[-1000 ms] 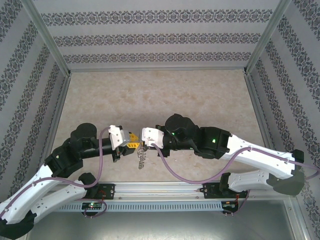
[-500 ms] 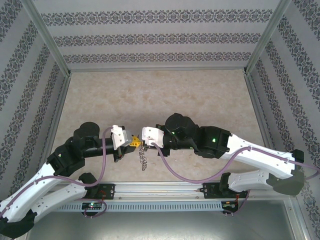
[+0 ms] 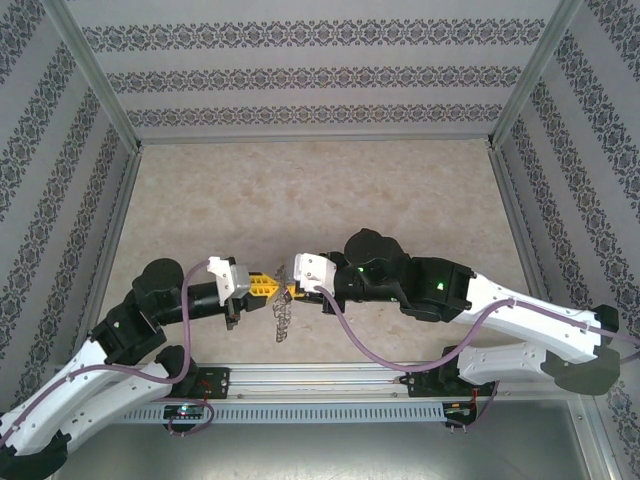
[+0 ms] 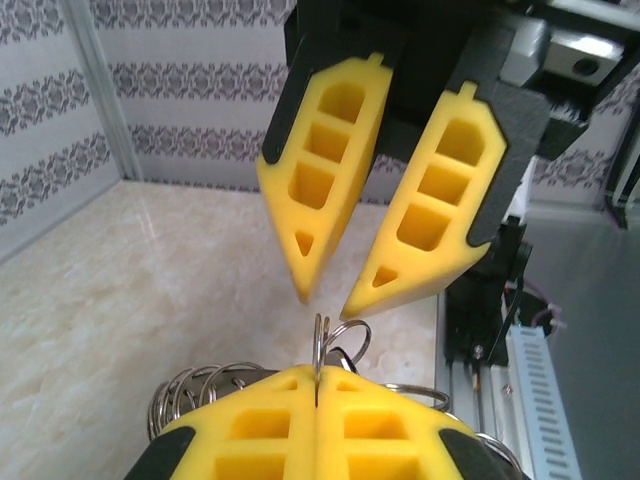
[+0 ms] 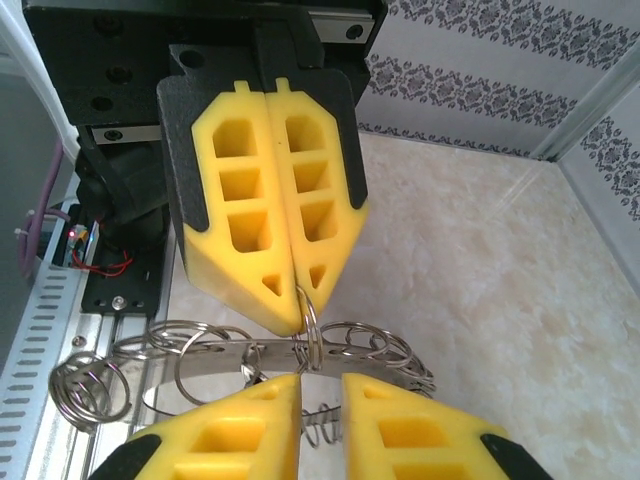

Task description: Put the keys on the keyring

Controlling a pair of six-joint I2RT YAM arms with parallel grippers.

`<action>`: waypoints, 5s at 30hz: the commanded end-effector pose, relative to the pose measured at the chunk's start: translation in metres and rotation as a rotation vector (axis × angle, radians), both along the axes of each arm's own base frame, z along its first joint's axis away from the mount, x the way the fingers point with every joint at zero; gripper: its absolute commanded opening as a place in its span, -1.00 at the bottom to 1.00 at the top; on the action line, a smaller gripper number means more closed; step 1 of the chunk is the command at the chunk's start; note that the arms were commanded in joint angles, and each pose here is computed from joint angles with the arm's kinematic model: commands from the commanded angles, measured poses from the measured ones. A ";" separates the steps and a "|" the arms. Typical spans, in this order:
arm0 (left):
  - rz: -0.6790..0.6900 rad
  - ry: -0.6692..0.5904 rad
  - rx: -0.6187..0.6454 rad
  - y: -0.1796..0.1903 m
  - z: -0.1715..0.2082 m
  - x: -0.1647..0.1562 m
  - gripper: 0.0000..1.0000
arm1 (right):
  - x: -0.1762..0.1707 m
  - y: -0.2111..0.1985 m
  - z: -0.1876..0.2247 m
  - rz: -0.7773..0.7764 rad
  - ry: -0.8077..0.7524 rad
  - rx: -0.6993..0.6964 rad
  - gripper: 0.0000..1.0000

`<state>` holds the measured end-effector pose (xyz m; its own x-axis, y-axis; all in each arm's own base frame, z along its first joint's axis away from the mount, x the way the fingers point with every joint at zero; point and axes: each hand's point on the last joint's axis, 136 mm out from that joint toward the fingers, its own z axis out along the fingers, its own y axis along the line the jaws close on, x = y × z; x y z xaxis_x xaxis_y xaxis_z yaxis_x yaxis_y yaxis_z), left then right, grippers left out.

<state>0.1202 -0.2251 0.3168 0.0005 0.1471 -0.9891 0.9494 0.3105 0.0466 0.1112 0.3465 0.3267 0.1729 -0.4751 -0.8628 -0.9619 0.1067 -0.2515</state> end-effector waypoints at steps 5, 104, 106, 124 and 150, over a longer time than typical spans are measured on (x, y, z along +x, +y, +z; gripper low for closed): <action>-0.061 -0.065 -0.160 -0.005 0.037 -0.010 -1.00 | -0.006 0.004 0.008 0.031 0.022 0.051 -0.60; -0.166 -0.082 -0.258 -0.017 0.063 -0.018 -1.00 | -0.015 -0.007 0.022 0.060 0.036 0.100 -0.69; -0.171 -0.083 -0.269 -0.017 0.062 -0.019 -1.00 | -0.015 -0.007 0.021 0.059 0.039 0.097 -0.70; -0.057 -0.067 0.151 -0.006 0.015 0.001 -0.56 | 0.001 -0.013 0.010 -0.015 0.015 -0.043 -1.00; -0.111 -0.064 0.128 -0.019 0.020 0.001 -1.00 | 0.000 -0.006 0.013 0.000 0.017 -0.054 -1.00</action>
